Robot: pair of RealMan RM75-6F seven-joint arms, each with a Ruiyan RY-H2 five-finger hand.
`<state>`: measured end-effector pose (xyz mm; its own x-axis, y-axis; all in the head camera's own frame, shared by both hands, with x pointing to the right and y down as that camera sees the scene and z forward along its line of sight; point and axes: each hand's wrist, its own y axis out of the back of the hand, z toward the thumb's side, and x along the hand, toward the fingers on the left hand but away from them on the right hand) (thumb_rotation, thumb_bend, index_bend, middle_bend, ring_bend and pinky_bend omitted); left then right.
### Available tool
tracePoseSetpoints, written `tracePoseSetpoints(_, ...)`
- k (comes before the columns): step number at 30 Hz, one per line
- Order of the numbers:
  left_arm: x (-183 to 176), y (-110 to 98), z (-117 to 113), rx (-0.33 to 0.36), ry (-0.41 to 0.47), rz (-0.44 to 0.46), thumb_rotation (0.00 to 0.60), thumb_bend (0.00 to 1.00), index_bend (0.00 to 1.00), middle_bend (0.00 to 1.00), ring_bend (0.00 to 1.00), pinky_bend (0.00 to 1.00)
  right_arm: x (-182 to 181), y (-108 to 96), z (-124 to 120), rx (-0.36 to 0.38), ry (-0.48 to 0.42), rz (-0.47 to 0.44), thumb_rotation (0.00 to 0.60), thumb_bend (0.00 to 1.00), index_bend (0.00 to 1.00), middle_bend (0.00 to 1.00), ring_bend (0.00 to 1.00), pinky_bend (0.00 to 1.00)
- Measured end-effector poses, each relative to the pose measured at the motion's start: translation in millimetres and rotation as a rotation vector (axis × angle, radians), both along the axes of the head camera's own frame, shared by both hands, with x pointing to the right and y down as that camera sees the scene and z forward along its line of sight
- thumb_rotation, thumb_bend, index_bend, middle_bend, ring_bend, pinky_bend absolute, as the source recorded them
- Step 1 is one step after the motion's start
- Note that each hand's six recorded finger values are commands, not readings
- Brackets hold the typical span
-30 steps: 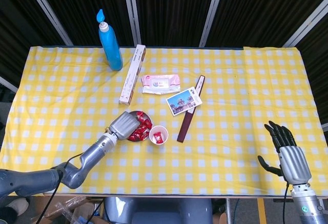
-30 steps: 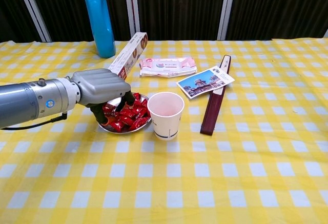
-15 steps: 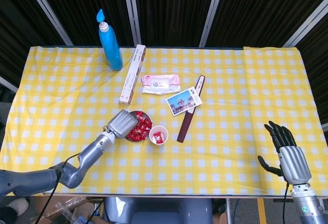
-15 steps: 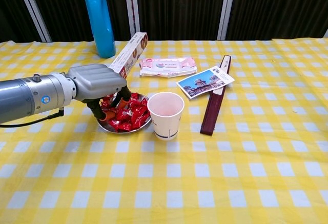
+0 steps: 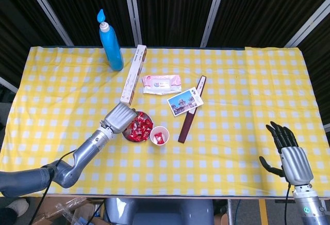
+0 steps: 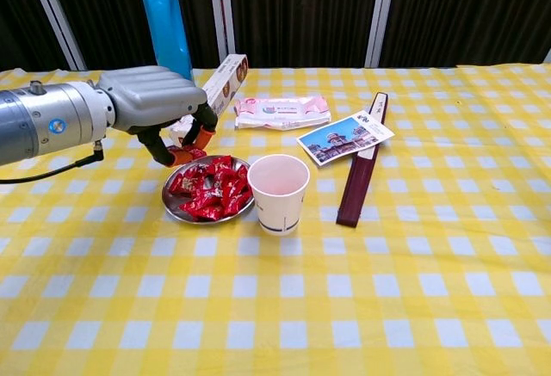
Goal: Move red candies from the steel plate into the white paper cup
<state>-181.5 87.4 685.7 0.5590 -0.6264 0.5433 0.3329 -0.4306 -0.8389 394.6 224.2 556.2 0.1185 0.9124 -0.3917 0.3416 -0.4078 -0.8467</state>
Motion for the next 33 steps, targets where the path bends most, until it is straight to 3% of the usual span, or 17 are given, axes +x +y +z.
tracePoseSetpoints(16, 56, -7, -42, 0.03, 0.131, 0.034, 0.6, 0.51, 0.55, 0.57, 0.86, 0.94, 1, -1, -1, 0.001, -0.003, 0.003, 0.6, 0.39, 0.0, 0.0, 0.0, 0.0)
tracePoseSetpoints(24, 94, 11, -43, -0.001, 0.193, 0.066, 0.6, 0.51, 0.55, 0.57, 0.86, 0.94, 1, -2, -2, 0.006, -0.004, 0.007, 0.6, 0.39, 0.0, 0.0, 0.0, 0.0)
tracePoseSetpoints(33, 118, 30, -35, -0.033, 0.197, 0.099, 0.6, 0.49, 0.55, 0.57, 0.86, 0.94, 2, -2, -3, 0.01, -0.005, 0.012, 0.6, 0.39, 0.0, 0.0, 0.0, 0.0)
